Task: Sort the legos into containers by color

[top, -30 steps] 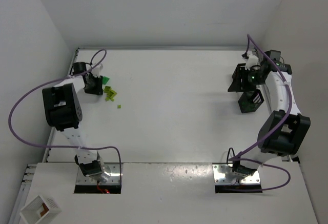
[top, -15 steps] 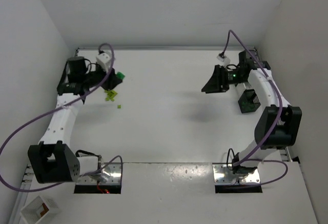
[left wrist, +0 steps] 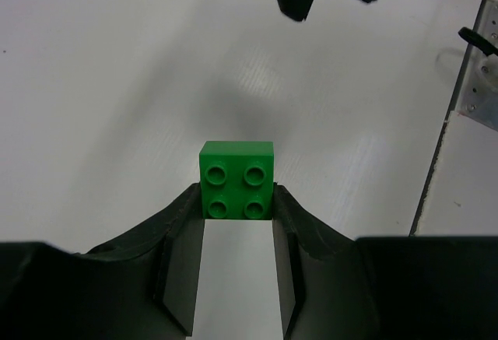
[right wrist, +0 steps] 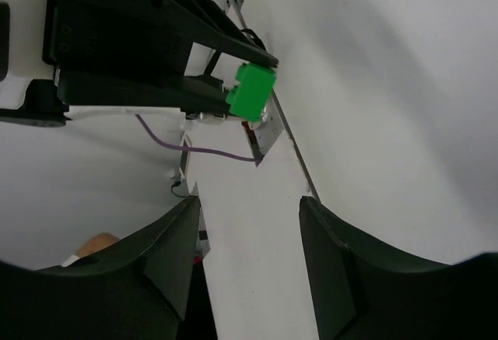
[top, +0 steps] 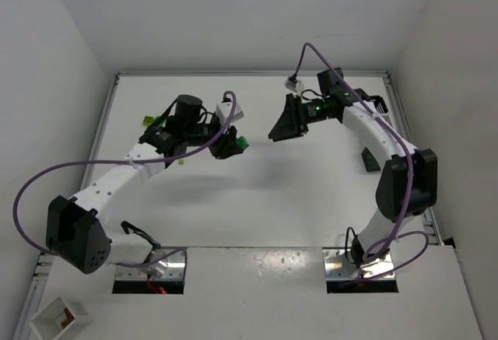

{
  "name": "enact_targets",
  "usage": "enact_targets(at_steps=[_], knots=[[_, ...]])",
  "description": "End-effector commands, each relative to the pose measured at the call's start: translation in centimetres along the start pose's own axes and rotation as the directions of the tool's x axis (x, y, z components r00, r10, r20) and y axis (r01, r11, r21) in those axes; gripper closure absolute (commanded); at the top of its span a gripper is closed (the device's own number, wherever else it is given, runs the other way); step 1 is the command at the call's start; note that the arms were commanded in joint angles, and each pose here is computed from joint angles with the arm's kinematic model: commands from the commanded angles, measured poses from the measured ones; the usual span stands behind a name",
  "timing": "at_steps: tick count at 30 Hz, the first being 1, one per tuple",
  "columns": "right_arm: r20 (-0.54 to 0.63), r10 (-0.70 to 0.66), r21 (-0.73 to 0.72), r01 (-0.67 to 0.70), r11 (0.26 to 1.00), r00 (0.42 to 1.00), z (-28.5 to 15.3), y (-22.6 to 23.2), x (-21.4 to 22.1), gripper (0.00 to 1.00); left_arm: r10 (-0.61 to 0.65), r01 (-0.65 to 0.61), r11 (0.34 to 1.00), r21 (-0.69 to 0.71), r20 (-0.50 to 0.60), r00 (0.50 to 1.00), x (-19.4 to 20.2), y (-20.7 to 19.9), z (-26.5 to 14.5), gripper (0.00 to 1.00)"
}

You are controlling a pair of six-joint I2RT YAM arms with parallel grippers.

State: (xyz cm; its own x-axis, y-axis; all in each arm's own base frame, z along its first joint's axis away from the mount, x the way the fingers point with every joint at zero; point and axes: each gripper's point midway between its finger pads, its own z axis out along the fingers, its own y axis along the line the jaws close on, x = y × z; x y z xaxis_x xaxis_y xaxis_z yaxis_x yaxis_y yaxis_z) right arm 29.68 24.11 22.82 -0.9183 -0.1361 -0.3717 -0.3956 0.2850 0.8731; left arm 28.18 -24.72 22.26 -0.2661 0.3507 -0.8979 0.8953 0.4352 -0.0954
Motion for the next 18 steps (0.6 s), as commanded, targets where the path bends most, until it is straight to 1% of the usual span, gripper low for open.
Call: enact_targets(at_steps=[1,3,5,6,9,11,17,18], knots=[[0.001,-0.031,-0.037,0.031,0.999,1.0,0.6,0.8,-0.7,0.45,0.011,-0.011,1.0,0.014,0.052,0.999,-3.3,-0.9,1.2,0.8],[-0.016,-0.033,-0.044,0.033,0.999,0.999,1.3,0.9,-0.6,0.45,-0.001,-0.001,1.0,0.029,0.042,0.999,-3.2,-1.2,1.9,0.8],[-0.043,-0.006,-0.034,0.004,0.999,0.999,2.2,0.1,-0.1,0.45,0.0,-0.001,1.0,0.029,0.034,0.999,-3.2,-1.2,2.3,0.8],[-0.052,-0.019,-0.04,0.017,0.999,0.998,2.6,0.6,0.0,0.45,-0.004,0.004,1.0,0.031,0.026,1.0,-3.0,-1.1,2.6,0.8],[-0.079,-0.002,-0.027,-0.001,1.0,0.997,3.6,0.0,0.4,0.45,0.009,-0.011,0.999,0.047,0.033,0.999,-3.5,-1.8,2.7,0.8],[-0.081,-0.029,-0.006,0.029,1.0,0.996,3.8,0.0,-0.1,0.43,0.009,-0.011,0.998,0.056,0.035,0.999,-3.5,-2.0,2.7,0.8],[-0.121,-0.041,-0.012,0.04,0.999,0.992,5.5,0.1,-0.2,0.43,-0.006,0.005,0.998,0.067,0.026,1.0,-2.7,-2.5,2.5,0.8],[-0.137,-0.025,-0.012,0.024,1.0,0.99,5.9,-0.2,0.2,0.43,-0.002,-0.001,0.997,0.076,0.035,0.999,-2.9,-2.6,2.5,0.8]])
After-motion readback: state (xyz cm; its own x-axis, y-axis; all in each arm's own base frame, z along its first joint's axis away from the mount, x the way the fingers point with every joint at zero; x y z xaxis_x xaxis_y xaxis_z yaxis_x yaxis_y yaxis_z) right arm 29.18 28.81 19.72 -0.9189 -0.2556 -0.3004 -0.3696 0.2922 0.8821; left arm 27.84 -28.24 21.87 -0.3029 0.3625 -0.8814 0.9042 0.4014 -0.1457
